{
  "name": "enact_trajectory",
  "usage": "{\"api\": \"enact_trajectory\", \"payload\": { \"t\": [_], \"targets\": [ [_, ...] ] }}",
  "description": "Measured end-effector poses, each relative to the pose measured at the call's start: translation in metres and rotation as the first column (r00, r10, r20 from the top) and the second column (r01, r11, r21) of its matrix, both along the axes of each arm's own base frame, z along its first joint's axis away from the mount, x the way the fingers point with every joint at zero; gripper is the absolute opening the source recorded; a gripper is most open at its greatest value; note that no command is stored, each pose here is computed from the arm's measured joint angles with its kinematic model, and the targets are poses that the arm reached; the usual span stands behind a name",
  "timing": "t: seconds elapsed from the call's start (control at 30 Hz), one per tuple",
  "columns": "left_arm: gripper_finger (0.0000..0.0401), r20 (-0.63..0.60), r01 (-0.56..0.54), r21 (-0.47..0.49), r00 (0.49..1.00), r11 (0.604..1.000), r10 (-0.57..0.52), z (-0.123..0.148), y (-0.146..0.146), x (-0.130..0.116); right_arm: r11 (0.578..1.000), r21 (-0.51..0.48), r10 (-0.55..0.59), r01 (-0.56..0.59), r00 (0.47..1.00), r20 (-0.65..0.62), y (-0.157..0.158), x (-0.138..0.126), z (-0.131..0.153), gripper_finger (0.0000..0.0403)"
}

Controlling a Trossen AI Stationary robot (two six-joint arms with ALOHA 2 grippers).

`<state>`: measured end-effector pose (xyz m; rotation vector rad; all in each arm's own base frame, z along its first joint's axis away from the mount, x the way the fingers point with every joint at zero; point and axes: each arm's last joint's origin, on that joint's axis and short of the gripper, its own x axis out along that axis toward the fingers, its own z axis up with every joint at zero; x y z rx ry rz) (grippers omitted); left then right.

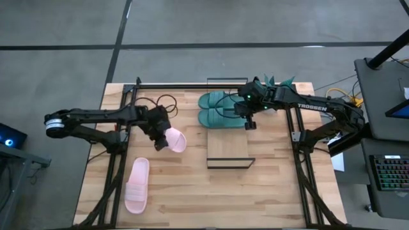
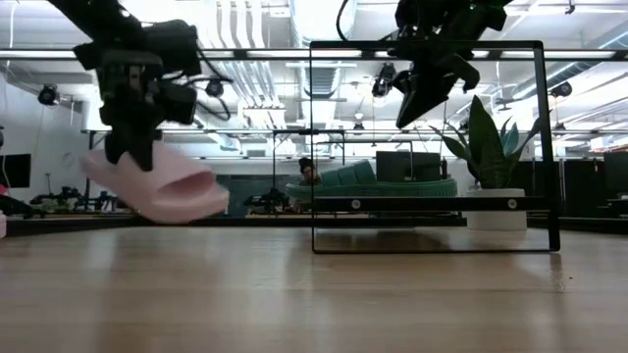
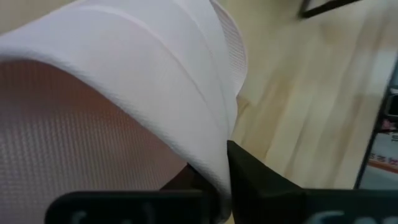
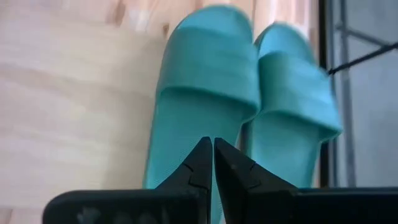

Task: Pick and place slides into the shelf
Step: Put the top pink slide on the shelf

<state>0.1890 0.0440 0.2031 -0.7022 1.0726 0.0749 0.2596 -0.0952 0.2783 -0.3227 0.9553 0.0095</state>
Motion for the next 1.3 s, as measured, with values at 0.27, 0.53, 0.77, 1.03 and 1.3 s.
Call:
{"api": "enact_trajectory", "payload": {
  "t": [0.27, 0.53, 0.77, 1.03, 1.3],
  "targets": [
    [0.0002, 0.178, -0.026, 0.048, 0.984, 0.998, 0.017, 0.045, 0.008, 0.016, 0.979, -0.176, 0.137, -0.107, 0.976, 0.169, 0.002, 0.017, 0.014, 0.0009],
    [0.0002, 0.412, -0.134, 0.075, 0.906, 0.988, 0.092, 0.1, 0.016, 0.033, 0.78, -0.501, 0.524, -0.376, 0.83, 0.193, 0.045, 0.039, 0.026, 0.0009],
    [0.0002, 0.49, -0.183, 0.104, 0.865, 0.978, 0.11, 0.131, 0.018, 0.035, 0.616, -0.734, 0.554, -0.284, 0.819, 0.148, 0.079, 0.048, 0.039, 0.0009],
    [0.0002, 0.481, -0.162, 0.128, 0.873, 0.978, 0.081, 0.127, 0.017, 0.035, 0.475, -0.793, 0.648, -0.381, 0.761, 0.023, 0.104, 0.049, 0.036, 0.0053],
    [0.0002, 0.501, -0.144, 0.135, 0.864, 0.98, 0.058, 0.128, 0.017, 0.035, 0.309, -0.851, 0.699, -0.425, 0.708, -0.099, 0.109, 0.05, 0.036, 0.0149]
  ]
}}
